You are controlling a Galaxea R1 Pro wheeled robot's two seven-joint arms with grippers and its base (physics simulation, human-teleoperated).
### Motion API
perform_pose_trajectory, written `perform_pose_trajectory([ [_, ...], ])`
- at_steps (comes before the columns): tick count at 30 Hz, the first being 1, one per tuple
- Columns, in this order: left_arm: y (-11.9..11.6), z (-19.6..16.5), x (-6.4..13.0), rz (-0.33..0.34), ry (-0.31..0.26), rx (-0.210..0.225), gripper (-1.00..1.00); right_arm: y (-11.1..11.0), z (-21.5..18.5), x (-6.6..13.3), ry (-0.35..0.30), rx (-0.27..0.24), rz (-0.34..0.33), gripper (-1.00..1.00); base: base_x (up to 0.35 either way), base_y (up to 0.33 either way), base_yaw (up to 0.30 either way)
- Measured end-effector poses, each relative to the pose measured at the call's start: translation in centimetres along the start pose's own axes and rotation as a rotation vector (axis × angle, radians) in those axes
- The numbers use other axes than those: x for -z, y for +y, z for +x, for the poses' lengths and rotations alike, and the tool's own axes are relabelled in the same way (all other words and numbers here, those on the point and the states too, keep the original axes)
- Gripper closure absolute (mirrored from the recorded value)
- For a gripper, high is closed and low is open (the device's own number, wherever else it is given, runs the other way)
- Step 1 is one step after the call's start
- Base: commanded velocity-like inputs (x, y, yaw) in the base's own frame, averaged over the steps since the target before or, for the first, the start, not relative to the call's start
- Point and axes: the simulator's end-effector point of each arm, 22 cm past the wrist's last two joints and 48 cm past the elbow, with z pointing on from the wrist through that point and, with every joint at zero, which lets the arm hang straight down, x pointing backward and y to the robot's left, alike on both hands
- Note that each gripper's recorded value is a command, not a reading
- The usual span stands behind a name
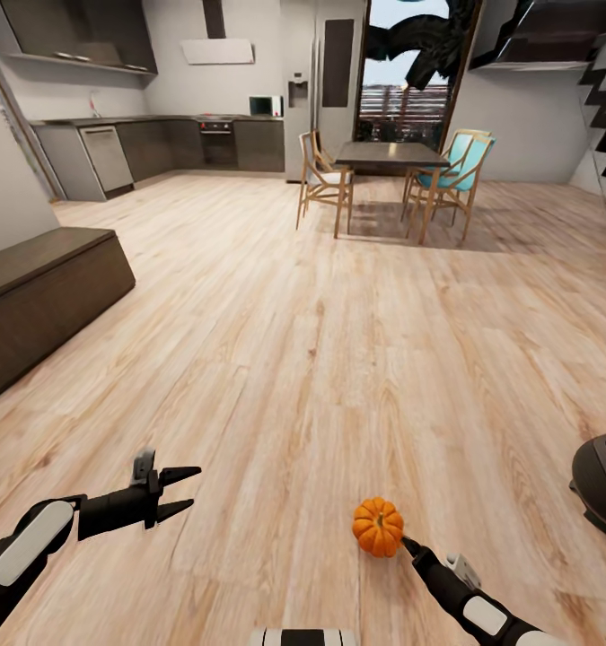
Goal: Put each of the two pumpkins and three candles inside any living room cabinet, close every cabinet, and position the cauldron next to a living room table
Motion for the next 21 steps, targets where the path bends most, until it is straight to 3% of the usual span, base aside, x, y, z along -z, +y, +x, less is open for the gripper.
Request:
perform_pose_trajectory([
  [21, -0.04, -0.02, 0.01, 0.001, -0.001, -0.001, -1.00, 0.08, 0.03, -0.01, 0.001, 0.001, -0.001, -1.00, 0.085, -0.012, -0.007],
])
